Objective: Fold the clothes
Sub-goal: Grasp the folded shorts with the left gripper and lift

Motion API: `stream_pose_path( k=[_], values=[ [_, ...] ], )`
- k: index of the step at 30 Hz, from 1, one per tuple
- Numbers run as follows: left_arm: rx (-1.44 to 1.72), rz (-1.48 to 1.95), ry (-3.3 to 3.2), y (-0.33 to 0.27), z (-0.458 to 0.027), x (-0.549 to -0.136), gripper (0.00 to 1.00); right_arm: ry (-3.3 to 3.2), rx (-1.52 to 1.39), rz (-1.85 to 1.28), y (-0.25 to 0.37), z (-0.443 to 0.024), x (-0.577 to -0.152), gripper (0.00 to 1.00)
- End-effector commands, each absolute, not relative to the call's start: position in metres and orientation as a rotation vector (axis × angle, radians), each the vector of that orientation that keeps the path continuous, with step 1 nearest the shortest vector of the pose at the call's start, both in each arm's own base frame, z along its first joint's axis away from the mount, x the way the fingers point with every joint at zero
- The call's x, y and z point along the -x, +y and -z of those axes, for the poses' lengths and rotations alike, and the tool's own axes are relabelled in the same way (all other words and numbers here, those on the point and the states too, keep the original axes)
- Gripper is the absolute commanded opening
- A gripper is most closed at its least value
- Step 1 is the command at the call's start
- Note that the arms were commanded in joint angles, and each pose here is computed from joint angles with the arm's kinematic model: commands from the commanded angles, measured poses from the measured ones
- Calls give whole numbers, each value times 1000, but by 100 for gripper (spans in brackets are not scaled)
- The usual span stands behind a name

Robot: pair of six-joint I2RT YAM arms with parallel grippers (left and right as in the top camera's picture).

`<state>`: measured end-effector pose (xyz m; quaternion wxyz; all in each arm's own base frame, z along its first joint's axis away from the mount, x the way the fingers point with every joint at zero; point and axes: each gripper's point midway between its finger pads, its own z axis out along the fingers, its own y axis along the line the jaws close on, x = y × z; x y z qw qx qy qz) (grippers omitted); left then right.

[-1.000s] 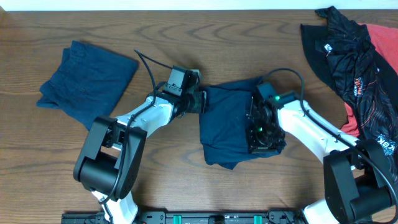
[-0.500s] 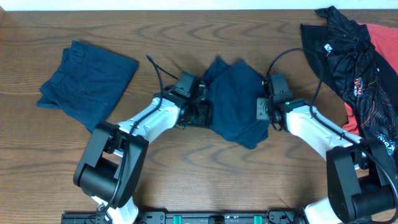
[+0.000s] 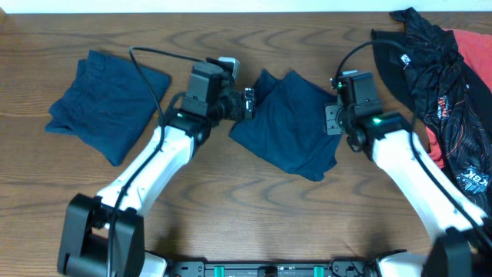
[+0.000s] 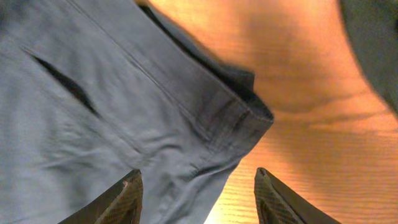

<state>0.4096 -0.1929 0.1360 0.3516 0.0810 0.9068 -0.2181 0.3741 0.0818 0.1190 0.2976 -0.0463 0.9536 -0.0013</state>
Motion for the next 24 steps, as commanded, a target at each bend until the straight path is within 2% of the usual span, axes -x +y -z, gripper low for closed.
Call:
stream_pose_path(
  k=[1,2,15,21,24],
  values=[
    [-345,594,2362,-203,-122,-421,98,2509,168,-71,91,-138,-368,57],
    [-367,611,2377,-206,-118,-425,100,2514,170,-72,91,-139,-365,57],
    [-478,759,2528,-241,-50,-459,98,2630,152,-49,83,-127,-339,61],
    [-480,762,2607,-244,-12,-451,98,2632,128,-56,83,-128,-338,61],
    [-519,844,2616,-258,-8,-439,98,2632,128,-56,83,-127,-338,61]
  ],
)
